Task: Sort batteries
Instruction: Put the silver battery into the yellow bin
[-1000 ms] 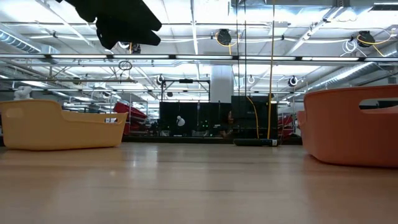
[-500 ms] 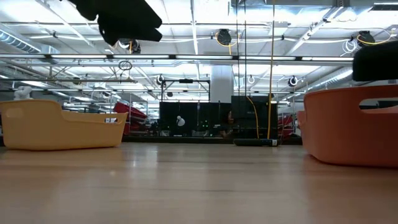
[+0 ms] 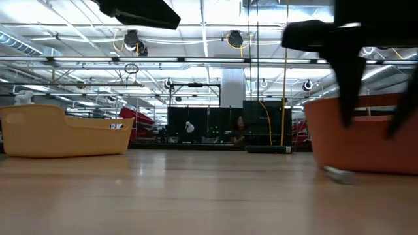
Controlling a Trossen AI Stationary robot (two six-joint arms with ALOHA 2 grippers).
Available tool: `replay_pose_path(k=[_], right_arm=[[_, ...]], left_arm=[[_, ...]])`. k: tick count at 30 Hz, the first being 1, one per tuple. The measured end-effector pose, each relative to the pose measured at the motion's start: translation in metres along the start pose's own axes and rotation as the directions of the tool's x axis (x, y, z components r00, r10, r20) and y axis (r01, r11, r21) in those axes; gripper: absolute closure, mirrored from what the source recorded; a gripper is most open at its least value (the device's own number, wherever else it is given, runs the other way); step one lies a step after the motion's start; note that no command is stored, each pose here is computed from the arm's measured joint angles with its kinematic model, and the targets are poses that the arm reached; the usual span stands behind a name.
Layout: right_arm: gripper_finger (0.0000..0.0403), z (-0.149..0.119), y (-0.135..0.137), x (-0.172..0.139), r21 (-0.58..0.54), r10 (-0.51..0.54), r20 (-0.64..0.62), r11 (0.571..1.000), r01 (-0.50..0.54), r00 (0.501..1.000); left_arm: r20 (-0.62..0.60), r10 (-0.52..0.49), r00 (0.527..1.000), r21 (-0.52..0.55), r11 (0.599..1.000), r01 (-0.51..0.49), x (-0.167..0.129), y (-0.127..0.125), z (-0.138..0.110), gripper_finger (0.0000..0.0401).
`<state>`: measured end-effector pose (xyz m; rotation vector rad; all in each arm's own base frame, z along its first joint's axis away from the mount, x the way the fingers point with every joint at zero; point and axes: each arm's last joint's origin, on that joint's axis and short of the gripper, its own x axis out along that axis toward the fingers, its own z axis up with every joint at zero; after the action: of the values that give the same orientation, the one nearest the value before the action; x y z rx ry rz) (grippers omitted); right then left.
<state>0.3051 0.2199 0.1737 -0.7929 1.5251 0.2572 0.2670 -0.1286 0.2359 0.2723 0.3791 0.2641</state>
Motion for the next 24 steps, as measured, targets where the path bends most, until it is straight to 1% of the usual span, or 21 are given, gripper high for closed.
replay_pose_path(k=[3, 6, 7, 10, 12, 14, 16, 18, 20, 22, 24], right_arm=[[0.0255, -0.002, -0.011, -0.004, 0.065, -0.061, 0.012, 0.996, 0.060, 0.998], [0.0255, -0.004, -0.017, -0.016, 0.197, -0.125, 0.076, 0.975, 0.108, 0.989], [0.0255, -0.003, -0.018, -0.020, 0.244, -0.146, 0.107, 0.963, 0.116, 0.984], [0.0255, 0.003, -0.017, -0.030, 0.365, -0.209, 0.205, 0.923, 0.123, 0.956], [0.0255, 0.006, -0.016, -0.032, 0.442, -0.249, 0.238, 0.888, 0.124, 0.939], [0.0255, 0.006, -0.014, -0.034, 0.534, -0.282, 0.241, 0.838, 0.116, 0.929], [0.0255, 0.006, -0.012, -0.035, 0.623, -0.306, 0.239, 0.776, 0.096, 0.922], [0.0255, 0.006, -0.008, -0.036, 0.679, -0.317, 0.243, 0.731, 0.073, 0.917], [0.0255, 0.006, -0.001, -0.039, 0.701, -0.332, 0.251, 0.710, 0.066, 0.909], [0.0255, 0.006, 0.006, -0.041, 0.708, -0.342, 0.261, 0.704, 0.062, 0.903], [0.0255, 0.005, 0.011, -0.043, 0.713, -0.345, 0.267, 0.699, 0.056, 0.900]], left_arm=[[0.005, 0.005, 1.000, -0.012, 1.000, -0.005, -0.002, -0.002, 0.000, 0.0224], [0.001, -0.020, 1.000, -0.022, 1.000, 0.020, -0.006, -0.006, -0.001, 0.0224], [-0.004, -0.026, 1.000, -0.043, 0.999, 0.026, -0.007, -0.007, -0.002, 0.0224], [-0.046, -0.060, 0.997, -0.165, 0.985, 0.052, -0.003, -0.004, -0.006, 0.0224], [-0.113, -0.141, 0.983, -0.270, 0.957, 0.106, 0.005, 0.000, -0.013, 0.0224], [-0.202, -0.248, 0.947, -0.364, 0.917, 0.163, 0.014, 0.001, -0.023, 0.0224], [-0.288, -0.350, 0.892, -0.435, 0.877, 0.204, 0.021, -0.001, -0.034, 0.0224], [-0.356, -0.434, 0.827, -0.482, 0.844, 0.235, 0.024, -0.003, -0.043, 0.0224], [-0.412, -0.500, 0.762, -0.513, 0.818, 0.260, 0.025, -0.007, -0.051, 0.0224], [-0.456, -0.532, 0.714, -0.545, 0.801, 0.249, 0.025, -0.009, -0.056, 0.0224], [-0.514, -0.520, 0.683, -0.556, 0.808, 0.196, 0.024, -0.009, -0.063, 0.0224]])
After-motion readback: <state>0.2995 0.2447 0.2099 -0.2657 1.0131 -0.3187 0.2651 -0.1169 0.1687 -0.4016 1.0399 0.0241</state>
